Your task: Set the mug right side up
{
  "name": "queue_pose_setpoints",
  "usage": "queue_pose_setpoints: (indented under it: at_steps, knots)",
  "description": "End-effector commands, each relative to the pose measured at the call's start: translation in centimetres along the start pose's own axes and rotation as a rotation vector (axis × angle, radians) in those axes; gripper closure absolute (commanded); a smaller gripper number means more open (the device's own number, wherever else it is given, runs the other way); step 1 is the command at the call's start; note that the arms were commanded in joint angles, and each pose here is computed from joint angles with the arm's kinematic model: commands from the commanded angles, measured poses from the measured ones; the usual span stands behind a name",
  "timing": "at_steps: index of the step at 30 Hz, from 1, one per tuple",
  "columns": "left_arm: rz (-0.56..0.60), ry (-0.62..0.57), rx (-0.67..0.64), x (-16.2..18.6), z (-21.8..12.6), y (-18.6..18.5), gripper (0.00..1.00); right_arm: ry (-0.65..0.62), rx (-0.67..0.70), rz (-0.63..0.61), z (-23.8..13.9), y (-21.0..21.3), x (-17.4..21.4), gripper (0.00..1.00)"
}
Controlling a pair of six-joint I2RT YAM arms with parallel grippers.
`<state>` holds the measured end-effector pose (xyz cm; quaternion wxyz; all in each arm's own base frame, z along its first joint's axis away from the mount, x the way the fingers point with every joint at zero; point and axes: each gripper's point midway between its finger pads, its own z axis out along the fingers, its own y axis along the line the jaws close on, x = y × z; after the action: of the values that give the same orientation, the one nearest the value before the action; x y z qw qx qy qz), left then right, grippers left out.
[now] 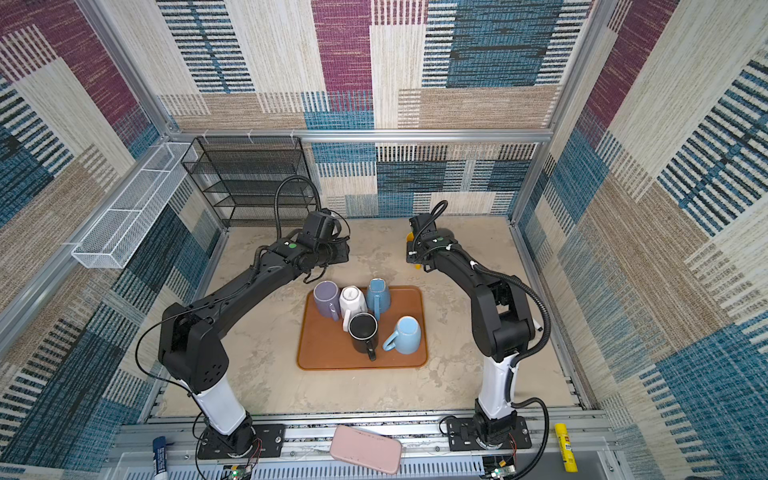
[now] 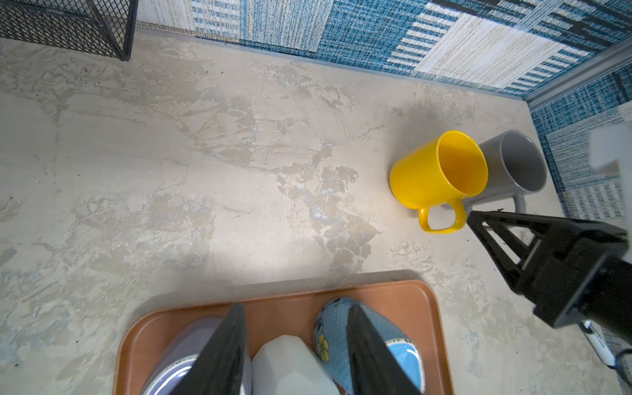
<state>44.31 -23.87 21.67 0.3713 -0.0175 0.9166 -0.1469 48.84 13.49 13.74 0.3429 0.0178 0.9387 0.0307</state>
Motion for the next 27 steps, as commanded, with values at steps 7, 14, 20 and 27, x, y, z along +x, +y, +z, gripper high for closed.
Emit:
queue_pose_setpoints:
  at_steps: [7, 14, 20, 27]
  knots:
    - [0.018, 0.015, -0.072, 0.8, -0.8, 1.8, 0.54, -0.06, -0.065, -0.016, -3.7, 0.7, -1.0, 0.65]
    - [0.013, 0.059, -0.135, 2.4, -1.5, 3.6, 0.53, -0.123, -0.161, -0.05, -5.6, 2.7, -1.9, 0.66]
    - [0.023, 0.142, -0.23, 5.2, -3.8, 6.2, 0.53, -0.129, -0.197, -0.056, -5.4, 3.6, -2.2, 0.67]
    - [-0.027, 0.222, -0.247, 9.9, -5.6, 7.6, 0.53, -0.128, -0.222, -0.051, -4.7, 4.4, -2.5, 0.67]
